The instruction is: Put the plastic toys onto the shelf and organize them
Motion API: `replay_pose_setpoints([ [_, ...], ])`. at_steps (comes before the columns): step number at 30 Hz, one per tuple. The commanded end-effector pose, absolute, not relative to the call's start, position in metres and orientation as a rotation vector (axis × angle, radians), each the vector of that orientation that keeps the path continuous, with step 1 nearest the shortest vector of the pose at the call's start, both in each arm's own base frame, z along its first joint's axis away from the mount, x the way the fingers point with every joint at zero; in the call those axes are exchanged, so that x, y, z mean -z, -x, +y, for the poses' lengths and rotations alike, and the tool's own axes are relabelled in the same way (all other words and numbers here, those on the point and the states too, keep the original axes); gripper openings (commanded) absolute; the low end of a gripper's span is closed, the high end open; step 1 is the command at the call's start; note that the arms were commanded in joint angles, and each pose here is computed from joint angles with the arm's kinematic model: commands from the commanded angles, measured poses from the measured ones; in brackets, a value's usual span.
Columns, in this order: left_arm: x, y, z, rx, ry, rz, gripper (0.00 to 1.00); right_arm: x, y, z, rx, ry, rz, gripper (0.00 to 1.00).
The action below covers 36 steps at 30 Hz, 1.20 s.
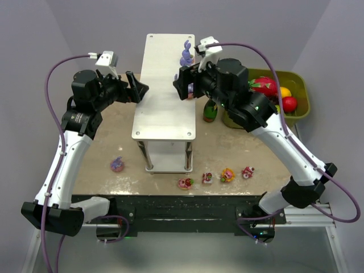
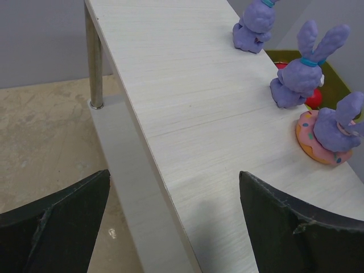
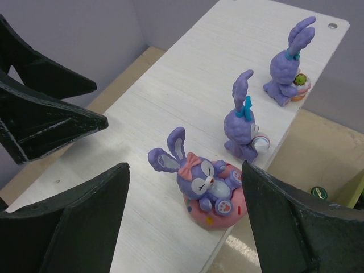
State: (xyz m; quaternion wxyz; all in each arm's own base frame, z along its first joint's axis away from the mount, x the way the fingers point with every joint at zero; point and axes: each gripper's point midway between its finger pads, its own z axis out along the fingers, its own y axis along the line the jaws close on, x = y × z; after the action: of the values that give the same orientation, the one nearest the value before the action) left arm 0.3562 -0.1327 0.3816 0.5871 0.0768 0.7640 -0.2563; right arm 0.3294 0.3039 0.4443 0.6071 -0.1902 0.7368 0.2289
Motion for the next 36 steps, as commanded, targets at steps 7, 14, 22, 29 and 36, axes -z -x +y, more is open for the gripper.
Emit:
replay_pose_setpoints([
  [7, -0.381, -0.339, -0.083, 0.403, 0.106, 1.834, 0.99, -0.482, -0.327, 0.231, -0.388, 0.117, 1.694, 0.83],
  [14, -0.297, -0.304, -0.034, 0.184, 0.502, 2.033, 1.0, -0.45, -0.343, 0.182, -0.332, -0.062, 1.786, 0.83],
  [22, -0.191, -0.27, -0.025, 0.074, 0.793, 2.276, 1.0, -0.415, -0.35, 0.167, -0.314, -0.061, 1.877, 0.83],
  [29, -0.131, -0.249, -0.04, 0.103, 0.857, 2.461, 0.88, -0.396, -0.353, 0.157, -0.293, -0.067, 1.918, 0.83],
  [36, -0.103, -0.213, -0.048, 0.127, 0.901, 2.586, 0.74, -0.389, -0.355, 0.148, -0.268, -0.076, 1.93, 0.83],
])
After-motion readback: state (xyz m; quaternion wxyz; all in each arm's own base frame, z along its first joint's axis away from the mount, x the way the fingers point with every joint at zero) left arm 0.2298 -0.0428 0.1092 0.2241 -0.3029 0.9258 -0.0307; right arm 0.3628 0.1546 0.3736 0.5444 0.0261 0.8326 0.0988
